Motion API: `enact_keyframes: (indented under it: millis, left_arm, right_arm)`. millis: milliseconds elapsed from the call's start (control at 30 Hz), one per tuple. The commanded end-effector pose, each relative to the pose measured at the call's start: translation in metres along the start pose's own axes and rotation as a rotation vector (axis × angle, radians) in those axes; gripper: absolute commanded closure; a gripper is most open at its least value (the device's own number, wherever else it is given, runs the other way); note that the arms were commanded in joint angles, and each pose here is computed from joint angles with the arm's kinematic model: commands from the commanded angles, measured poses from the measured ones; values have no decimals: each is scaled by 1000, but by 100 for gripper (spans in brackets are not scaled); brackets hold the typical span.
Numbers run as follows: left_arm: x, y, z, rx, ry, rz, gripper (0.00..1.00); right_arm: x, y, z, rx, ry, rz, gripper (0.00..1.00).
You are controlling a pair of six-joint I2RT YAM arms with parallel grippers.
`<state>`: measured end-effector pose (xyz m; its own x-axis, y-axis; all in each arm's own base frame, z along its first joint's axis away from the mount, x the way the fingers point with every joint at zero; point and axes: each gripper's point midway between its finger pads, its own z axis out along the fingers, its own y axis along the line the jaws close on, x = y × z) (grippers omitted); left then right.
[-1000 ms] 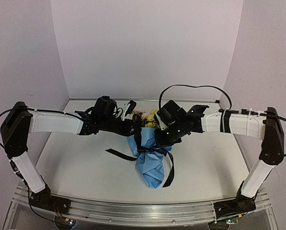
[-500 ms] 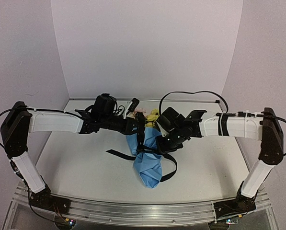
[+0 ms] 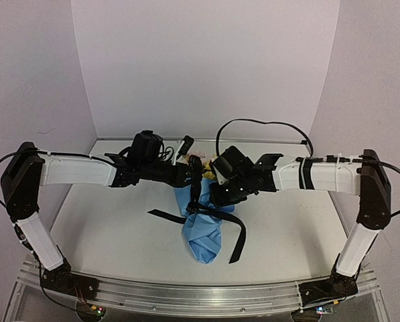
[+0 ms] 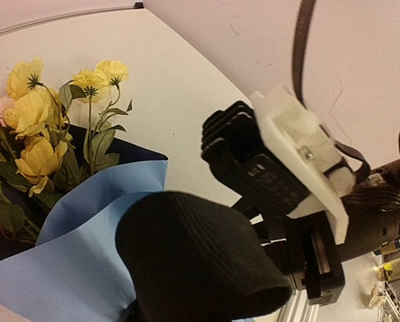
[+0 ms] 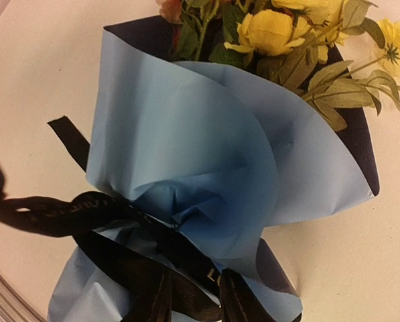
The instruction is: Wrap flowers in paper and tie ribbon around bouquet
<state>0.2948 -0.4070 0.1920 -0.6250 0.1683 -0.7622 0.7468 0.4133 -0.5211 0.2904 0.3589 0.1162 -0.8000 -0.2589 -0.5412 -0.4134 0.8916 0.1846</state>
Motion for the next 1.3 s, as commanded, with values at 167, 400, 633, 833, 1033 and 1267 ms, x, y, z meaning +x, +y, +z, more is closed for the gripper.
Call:
enact_keyframes:
  millis: [167, 400, 633, 833, 1033, 1267]
  left_arm:
    - [-25, 6, -9, -70, -90, 3, 100]
    - [-21, 20, -12, -111, -95, -44, 100]
    - [-17, 23, -11, -108, -90, -60, 100]
    - [-16, 23, -10, -106, -86, -64, 100]
    - [-12, 24, -8, -100, -71, -67, 100]
    - [-3, 22, 1, -65, -16, -69, 100]
  right_arm:
    - [-26, 28, 4, -92, -97, -65, 70]
    - [-17, 33, 26, -119, -83, -101, 70]
    - [-7, 21, 44, -56, -67, -108, 68]
    - [0, 24, 54, -44, -50, -121, 69]
    - [6, 18, 56, -10, -50, -111, 79]
    - [-18, 15, 24, 2, -141, -62, 98]
